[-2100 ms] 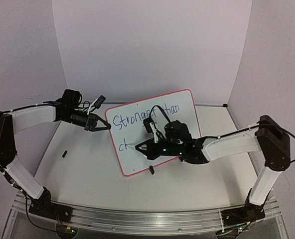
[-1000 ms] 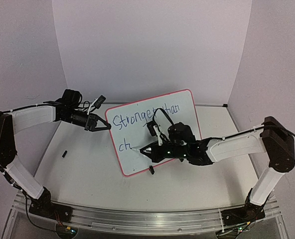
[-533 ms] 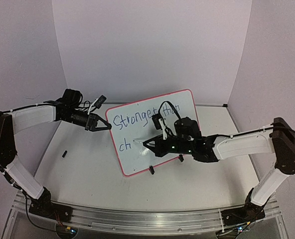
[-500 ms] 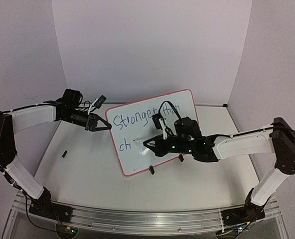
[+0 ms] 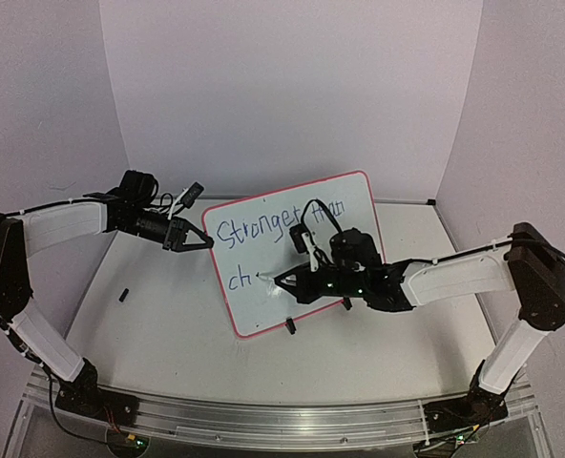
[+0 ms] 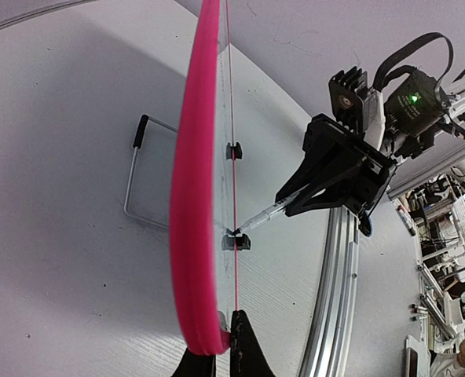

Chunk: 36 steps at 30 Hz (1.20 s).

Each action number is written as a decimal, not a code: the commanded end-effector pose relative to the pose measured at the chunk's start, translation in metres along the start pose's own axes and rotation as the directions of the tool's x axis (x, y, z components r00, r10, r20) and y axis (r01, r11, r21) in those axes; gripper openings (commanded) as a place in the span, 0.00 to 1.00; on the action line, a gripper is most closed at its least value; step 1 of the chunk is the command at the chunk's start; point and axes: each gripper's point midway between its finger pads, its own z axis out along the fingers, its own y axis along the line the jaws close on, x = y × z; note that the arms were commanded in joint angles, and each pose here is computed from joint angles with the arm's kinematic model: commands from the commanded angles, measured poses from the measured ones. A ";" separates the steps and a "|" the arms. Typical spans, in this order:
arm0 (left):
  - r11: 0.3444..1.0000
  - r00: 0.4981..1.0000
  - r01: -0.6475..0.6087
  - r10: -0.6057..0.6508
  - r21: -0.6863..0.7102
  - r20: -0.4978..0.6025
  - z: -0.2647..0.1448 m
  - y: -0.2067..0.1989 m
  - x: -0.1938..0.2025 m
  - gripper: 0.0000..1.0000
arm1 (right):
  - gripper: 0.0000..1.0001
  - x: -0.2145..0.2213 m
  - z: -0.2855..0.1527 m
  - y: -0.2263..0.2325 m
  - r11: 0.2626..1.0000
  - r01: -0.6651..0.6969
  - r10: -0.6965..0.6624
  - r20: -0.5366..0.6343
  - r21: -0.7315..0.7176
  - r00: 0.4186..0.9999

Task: Write a sentence on the whiteboard
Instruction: Write on the whiteboard with the whiteboard.

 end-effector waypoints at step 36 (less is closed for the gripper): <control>0.995 0.995 -0.098 0.098 -0.021 -0.015 0.007 -0.003 -0.006 0.00 | 0.00 -0.025 -0.009 -0.002 0.998 0.042 -0.045 0.068 0.047 0.997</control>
